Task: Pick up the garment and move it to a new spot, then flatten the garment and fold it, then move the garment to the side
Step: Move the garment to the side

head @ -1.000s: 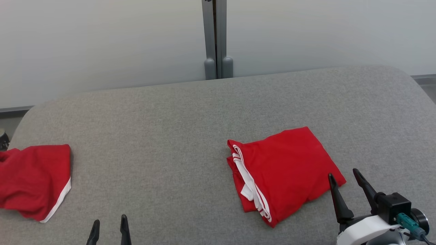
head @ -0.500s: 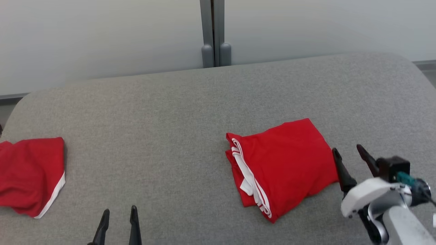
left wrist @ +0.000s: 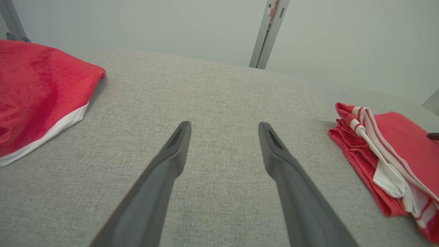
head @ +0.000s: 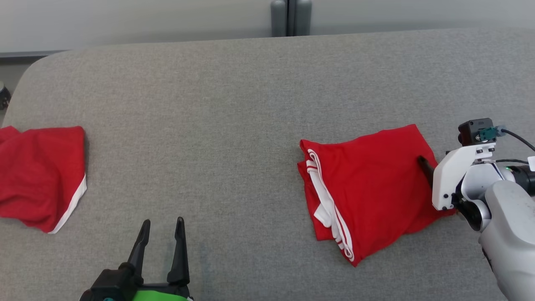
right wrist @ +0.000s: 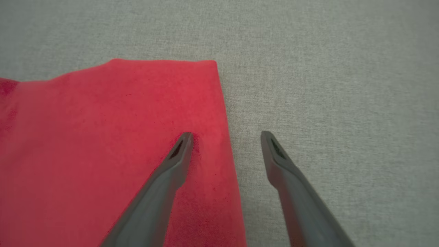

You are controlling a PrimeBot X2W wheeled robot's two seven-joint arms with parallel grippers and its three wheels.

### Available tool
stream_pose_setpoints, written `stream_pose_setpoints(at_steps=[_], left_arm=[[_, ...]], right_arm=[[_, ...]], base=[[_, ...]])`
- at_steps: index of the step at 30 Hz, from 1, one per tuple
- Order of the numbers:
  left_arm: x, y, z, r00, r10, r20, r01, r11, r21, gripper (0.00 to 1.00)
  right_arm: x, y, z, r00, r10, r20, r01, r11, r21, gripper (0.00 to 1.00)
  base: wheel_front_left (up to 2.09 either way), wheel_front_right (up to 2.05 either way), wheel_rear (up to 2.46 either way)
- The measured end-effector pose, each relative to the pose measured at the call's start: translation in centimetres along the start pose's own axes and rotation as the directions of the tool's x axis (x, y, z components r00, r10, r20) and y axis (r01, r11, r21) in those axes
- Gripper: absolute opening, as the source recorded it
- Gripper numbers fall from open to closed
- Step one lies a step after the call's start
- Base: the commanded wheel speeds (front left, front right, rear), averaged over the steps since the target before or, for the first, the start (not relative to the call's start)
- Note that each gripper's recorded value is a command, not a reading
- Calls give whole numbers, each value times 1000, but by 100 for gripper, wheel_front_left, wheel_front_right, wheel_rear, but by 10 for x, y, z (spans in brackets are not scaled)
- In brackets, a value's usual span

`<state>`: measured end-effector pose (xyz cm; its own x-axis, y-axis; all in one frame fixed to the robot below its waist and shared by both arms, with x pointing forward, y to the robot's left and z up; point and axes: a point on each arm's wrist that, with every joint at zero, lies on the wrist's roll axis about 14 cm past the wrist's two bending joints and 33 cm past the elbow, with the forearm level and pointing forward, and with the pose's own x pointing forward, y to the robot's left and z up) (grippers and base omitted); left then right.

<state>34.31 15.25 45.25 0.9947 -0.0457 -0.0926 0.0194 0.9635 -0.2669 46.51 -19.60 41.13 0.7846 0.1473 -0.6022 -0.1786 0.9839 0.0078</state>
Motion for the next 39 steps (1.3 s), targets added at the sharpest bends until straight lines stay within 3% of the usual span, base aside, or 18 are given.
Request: stream_pose_setpoints(at_steps=[7,8,9,16,24,27,32,37,39], left_arm=[[-1,15,-6,998,52,-20,-52,999,2,100],[-1,18,-6,998,60,-23,-60,998,3,100],[-1,20,-7,998,66,-25,-65,998,5,100],[8,16,-7,999,45,-25,-44,999,13,100],[34,-25,-13,994,-105,-36,106,994,13,100],[55,-53,-11,979,-204,-20,204,979,29,100],[84,-86,-13,948,-318,-7,318,947,49,100],[101,-90,-27,940,-340,-30,341,939,39,100],[102,-84,-38,944,-325,-56,327,944,33,100]], right_arm=[[26,8,-20,994,28,-104,-26,1000,16,100],[28,8,-21,994,28,-108,-26,999,20,65],[30,9,-22,993,31,-110,-28,999,25,0],[28,8,-8,999,34,-28,-32,997,77,0],[0,-59,37,974,-147,173,132,986,98,0],[-19,-100,50,938,-253,237,230,966,121,0],[-45,-170,76,845,-421,330,383,907,176,0],[-63,-230,93,752,-556,355,512,831,218,0],[-60,-241,90,740,-580,342,540,814,214,0]], base=[[0,0,0],[0,0,0],[0,0,0],[0,0,0],[0,0,0],[0,0,0],[0,0,0],[0,0,0],[0,0,0]])
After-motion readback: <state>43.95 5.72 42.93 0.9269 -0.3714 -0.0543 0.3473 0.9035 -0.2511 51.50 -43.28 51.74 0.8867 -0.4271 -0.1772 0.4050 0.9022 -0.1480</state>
